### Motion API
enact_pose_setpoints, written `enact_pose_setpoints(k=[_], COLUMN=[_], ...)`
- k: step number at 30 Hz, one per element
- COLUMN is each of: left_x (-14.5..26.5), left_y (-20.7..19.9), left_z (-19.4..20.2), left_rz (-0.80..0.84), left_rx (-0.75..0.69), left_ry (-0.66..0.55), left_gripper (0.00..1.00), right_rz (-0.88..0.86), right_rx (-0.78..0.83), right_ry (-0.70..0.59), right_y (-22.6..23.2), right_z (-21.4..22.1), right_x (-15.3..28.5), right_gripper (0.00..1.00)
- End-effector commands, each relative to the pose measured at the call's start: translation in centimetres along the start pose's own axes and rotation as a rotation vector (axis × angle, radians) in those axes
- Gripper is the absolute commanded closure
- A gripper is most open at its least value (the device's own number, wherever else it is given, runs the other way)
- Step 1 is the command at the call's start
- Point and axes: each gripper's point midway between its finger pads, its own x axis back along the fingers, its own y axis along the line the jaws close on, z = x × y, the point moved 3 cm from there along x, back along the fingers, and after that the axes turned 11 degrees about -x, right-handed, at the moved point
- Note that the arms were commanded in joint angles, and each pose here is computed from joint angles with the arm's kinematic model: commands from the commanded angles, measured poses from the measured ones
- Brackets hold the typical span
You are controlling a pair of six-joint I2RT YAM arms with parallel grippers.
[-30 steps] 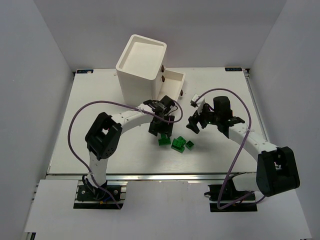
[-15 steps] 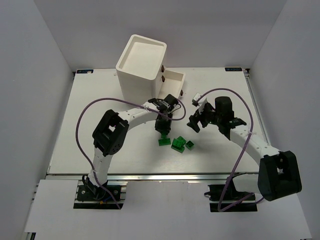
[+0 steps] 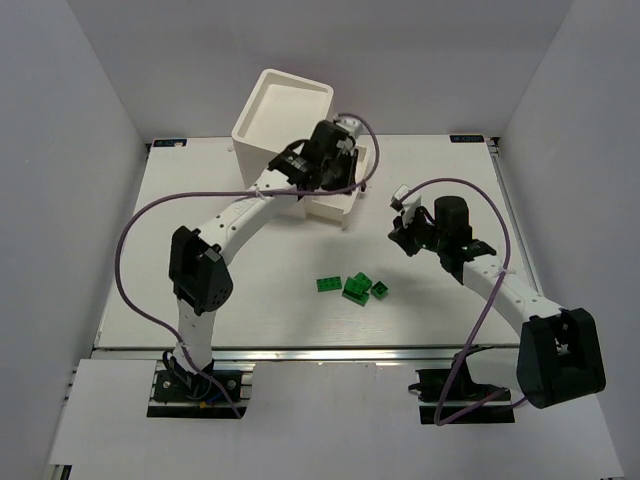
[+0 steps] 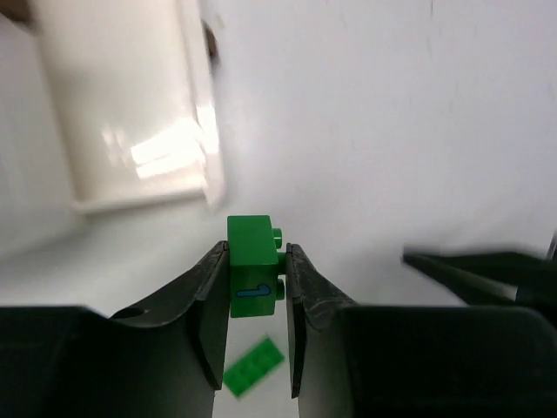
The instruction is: Sort the legos into containers by color
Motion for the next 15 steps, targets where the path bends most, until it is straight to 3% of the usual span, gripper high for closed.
enact_pose_setpoints(k=[1,3,5,7,8,9,11,15], left_x=[-1.4,-2.0,-4.2,-5.0,-5.3,-5.5,-6.2,-6.4], left_y=[5.5,6.5,8.1,8.4,8.2,8.2,8.0,8.0], left_z=[-2.6,-4.6,-4.6,-5.3,-5.6,-5.7,-5.5,-5.3], left_rz=[-0.146,-0.183,-0.203,-0.185,-0.171,-0.165,-0.151,-0.154], left_rx=[0.032,0.037,0.063,0.071,0.071,0.078,0.08,0.085], left_ry=[-0.061,-0.105,-0.096,-0.123,-0.134,-0.138,-0.136,-0.132], left_gripper=[0.99,0.97,0.89,0.79,0.65,0.59,0.47,0.33], right_rz=[-0.106,-0.125,-0.138,-0.155,-0.155,-0.167,-0.202,-0.325], right_rx=[0.027,0.052,0.063,0.107,0.11,0.126,0.136,0.162], right_ry=[-0.037,-0.055,-0.038,-0.035,-0.029,-0.028,-0.008,0.015], right_y=[1.4,1.8,2.3,2.5,2.6,2.7,3.2,4.9], right_z=[-1.9,-2.0,-1.4,-1.4,-1.3,-1.3,-0.8,-0.1], right_x=[0.5,1.0,1.4,1.7,2.0,2.1,2.4,2.7], right_gripper=[1.0,1.0,0.99,0.79,0.57,0.49,0.38,0.3])
